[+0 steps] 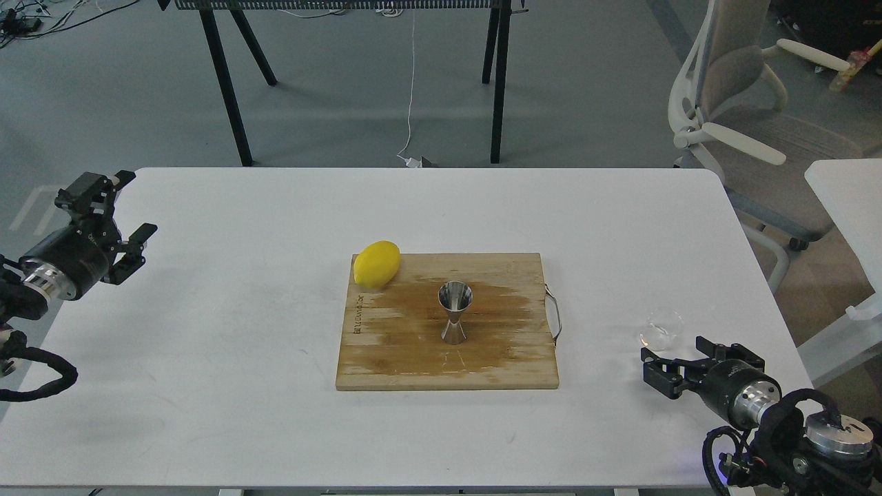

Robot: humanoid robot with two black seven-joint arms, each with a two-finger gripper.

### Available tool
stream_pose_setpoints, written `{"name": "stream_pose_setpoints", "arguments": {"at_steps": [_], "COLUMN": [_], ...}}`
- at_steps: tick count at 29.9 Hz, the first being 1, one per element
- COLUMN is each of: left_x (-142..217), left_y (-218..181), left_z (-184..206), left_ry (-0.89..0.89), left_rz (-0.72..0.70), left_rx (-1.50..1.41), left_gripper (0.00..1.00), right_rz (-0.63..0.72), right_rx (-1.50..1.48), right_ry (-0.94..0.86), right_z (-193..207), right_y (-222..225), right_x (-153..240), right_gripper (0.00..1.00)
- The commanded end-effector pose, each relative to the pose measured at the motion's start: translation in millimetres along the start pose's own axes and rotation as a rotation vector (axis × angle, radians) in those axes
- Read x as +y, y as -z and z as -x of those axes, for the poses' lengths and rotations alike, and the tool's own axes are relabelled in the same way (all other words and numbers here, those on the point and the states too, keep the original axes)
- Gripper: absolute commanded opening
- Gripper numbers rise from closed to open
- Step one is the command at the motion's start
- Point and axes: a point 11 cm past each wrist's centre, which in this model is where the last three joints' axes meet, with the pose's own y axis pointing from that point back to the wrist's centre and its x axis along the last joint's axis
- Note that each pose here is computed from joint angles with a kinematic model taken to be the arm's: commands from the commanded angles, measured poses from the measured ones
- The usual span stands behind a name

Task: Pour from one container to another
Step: 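Move the right gripper to the small glass cup and grasp it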

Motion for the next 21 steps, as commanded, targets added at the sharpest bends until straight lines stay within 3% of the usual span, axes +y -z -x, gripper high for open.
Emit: {"name": "stream_pose_setpoints", "arguments": {"at_steps": [1, 21], "left_x": [-1, 3], "left_y": [2, 8], "left_z": [1, -4], "left_ry": [-0.002, -0.021], "left_rz": [-0.002, -0.017], "left_rx": [0.003, 0.003], "left_gripper": [0.99, 0.99], "right_rz": [-0.002, -0.042], "right_rx": [-0.006, -0.044], "right_ry": [-0.004, -0.005], "right_z": [4, 9], "right_y": [-1, 1], "right_x": [-5, -20], "right_gripper": [0.97, 0.88]}}
